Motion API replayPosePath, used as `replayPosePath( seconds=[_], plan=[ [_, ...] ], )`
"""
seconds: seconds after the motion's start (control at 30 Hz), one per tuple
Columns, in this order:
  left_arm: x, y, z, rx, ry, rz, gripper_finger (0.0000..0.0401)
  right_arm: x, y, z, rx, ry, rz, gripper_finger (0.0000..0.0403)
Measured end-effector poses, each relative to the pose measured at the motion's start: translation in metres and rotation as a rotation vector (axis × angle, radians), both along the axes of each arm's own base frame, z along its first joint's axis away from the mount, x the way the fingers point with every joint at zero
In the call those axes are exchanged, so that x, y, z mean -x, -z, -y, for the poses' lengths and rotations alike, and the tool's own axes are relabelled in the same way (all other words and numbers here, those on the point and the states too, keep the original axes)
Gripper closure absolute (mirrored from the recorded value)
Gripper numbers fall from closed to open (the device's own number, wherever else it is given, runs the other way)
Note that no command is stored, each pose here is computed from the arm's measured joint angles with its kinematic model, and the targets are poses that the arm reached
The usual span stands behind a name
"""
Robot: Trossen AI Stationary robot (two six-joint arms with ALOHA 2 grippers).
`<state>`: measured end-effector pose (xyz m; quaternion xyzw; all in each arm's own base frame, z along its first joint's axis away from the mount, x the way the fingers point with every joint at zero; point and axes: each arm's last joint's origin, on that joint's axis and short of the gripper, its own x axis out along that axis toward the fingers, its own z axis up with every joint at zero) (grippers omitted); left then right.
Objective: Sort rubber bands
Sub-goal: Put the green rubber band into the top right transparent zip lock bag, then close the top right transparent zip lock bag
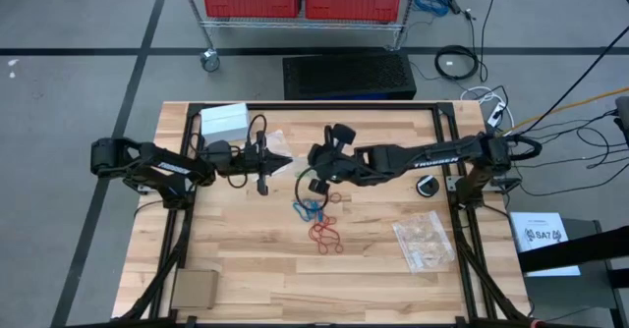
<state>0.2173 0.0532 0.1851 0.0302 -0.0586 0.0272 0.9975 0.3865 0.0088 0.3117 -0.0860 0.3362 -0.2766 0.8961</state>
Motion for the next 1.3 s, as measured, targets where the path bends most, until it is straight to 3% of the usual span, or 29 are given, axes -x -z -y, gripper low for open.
replayPosePath(
  seconds=[0.5,1.0,1.13,1.3],
  plan=[
    [0.000,0.000,0.000,0.001,0.000,-0.001,0.0401,-0.007,0.013,0.006,-0.115,-0.098,-0.045,0.0393],
    [0.000,0.001,0.000,0.001,-0.006,-0.013,0.0401,-0.001,0.002,0.007,-0.104,-0.100,-0.023,0.0228],
    [0.000,0.004,-0.001,-0.010,-0.046,-0.039,0.0401,0.015,-0.012,0.007,-0.099,-0.037,-0.016,0.0233],
    [0.000,0.008,-0.004,-0.018,-0.145,-0.086,0.0401,0.047,-0.012,0.007,-0.084,0.164,-0.151,0.0282]
  ],
)
